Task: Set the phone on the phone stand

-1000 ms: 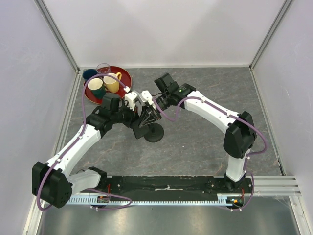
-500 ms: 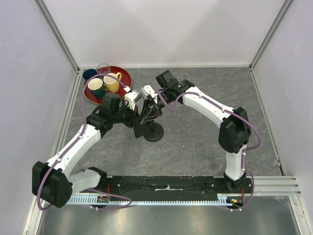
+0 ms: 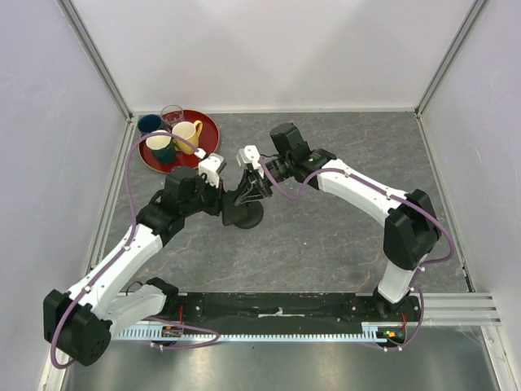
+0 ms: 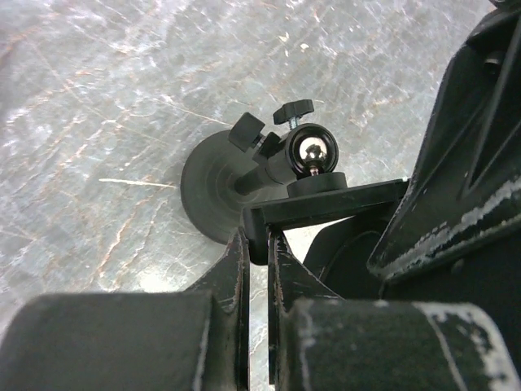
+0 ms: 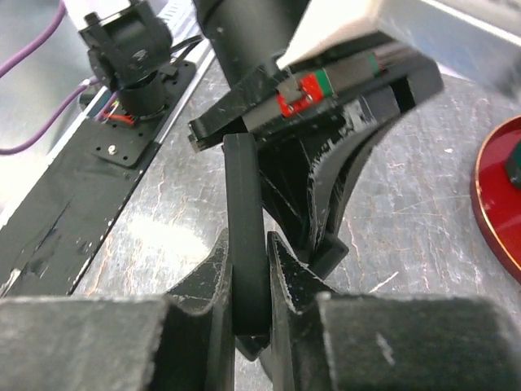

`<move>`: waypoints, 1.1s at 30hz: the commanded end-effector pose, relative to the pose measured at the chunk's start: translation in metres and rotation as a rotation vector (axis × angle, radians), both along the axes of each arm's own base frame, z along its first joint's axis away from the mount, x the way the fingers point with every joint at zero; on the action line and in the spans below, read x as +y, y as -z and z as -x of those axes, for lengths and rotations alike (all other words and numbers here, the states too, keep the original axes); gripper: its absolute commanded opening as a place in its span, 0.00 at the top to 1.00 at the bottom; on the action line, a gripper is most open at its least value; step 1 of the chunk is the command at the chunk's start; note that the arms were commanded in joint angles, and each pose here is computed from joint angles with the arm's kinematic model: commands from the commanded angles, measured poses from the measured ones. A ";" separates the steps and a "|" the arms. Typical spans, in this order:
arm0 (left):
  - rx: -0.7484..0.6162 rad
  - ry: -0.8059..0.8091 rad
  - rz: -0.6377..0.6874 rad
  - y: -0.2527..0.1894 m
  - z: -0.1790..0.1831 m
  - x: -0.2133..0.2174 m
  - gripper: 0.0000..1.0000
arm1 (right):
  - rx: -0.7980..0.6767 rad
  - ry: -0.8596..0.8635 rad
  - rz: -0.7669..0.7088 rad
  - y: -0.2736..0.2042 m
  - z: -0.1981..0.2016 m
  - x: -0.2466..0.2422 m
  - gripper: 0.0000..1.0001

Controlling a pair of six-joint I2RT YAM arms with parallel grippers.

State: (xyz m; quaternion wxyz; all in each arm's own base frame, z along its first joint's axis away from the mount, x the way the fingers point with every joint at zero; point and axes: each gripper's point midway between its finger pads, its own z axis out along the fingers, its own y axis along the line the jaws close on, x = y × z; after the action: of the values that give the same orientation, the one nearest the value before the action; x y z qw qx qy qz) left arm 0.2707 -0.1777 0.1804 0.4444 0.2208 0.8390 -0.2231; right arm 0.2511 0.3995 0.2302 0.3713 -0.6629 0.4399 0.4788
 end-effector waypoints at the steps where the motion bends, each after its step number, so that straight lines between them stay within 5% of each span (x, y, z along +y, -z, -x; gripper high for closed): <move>1: -0.178 -0.255 0.052 -0.048 -0.017 0.036 0.98 | -0.148 0.557 0.031 -0.010 -0.112 -0.033 1.00; 11: -0.225 -0.576 -0.017 -0.056 -0.025 0.092 0.98 | -0.115 1.053 0.081 -0.019 -0.158 -0.062 1.00; 22: -0.263 -0.735 -0.039 -0.064 -0.016 0.124 0.98 | -0.054 1.582 0.111 -0.009 -0.189 -0.093 1.00; 33: -0.201 -0.810 0.020 -0.066 -0.001 0.132 0.98 | -0.085 1.648 0.025 -0.005 -0.178 -0.073 1.00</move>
State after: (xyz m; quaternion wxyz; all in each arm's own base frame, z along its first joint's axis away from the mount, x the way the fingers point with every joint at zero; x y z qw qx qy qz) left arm 0.2838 -0.0821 0.1992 0.5308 0.0048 0.8469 -0.0321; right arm 0.3041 0.4570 0.2401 0.4971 -0.3500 0.7284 0.3161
